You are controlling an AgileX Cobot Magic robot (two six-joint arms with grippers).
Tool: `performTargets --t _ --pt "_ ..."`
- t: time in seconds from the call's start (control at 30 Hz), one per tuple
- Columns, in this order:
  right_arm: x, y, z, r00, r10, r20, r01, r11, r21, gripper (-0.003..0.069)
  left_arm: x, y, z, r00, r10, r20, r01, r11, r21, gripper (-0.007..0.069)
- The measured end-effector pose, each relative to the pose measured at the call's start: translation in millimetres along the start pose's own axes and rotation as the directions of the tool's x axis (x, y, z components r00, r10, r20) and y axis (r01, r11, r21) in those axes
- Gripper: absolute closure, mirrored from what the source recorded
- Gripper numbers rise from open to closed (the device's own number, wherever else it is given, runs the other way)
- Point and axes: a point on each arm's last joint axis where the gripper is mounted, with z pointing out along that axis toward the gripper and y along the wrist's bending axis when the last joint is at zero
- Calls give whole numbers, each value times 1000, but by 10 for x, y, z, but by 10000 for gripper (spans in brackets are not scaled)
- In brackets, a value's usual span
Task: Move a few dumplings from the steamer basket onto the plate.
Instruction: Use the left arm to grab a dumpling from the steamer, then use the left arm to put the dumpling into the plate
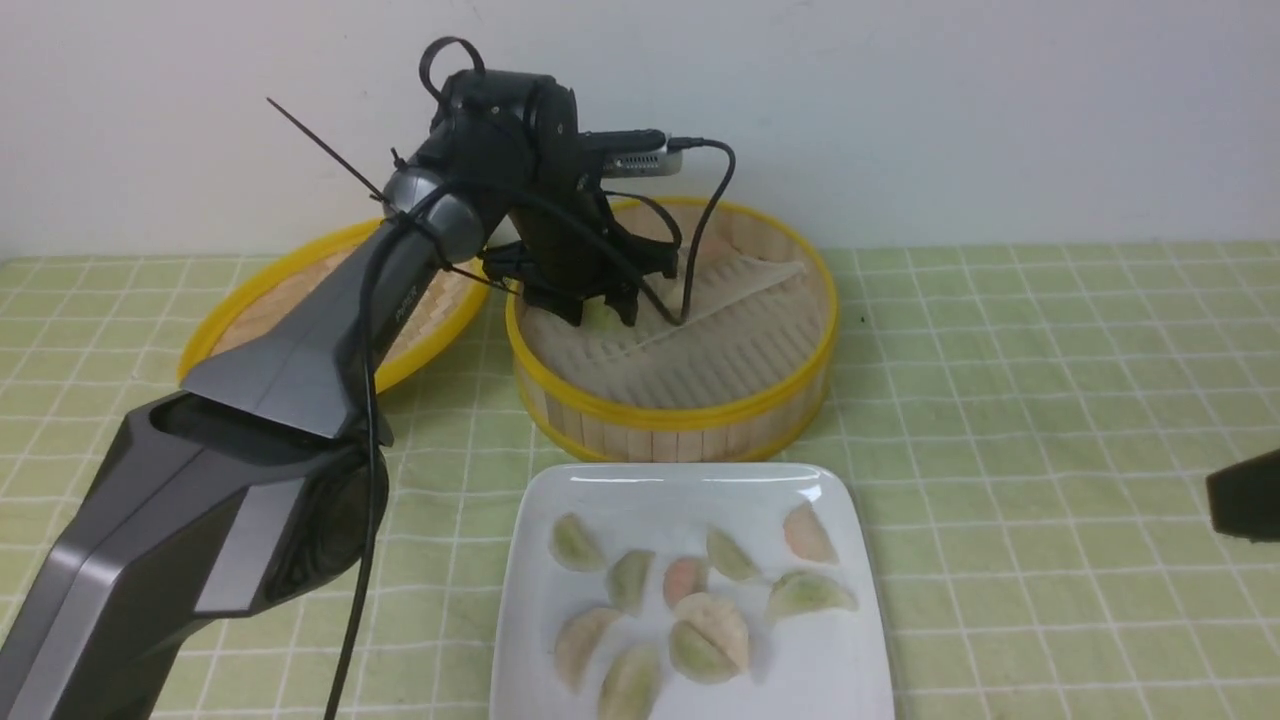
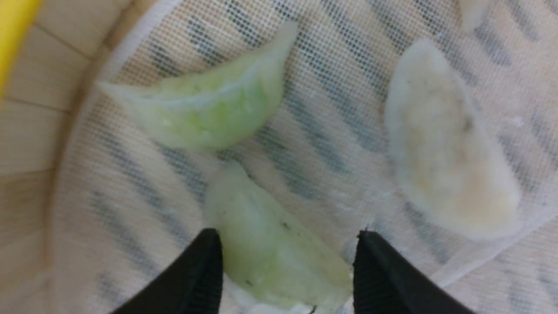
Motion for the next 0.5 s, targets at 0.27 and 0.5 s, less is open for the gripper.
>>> performTargets --t 0.27,0.5 --pt "2 0 0 1000 -15 -2 15 1000 0 673 -174 -154 -835 985 101 138 -108 993 44 282" --pt "2 0 0 1000 -17 -2 17 1000 0 673 -60 -300 -1401 982 132 134 -153 974 164 285"
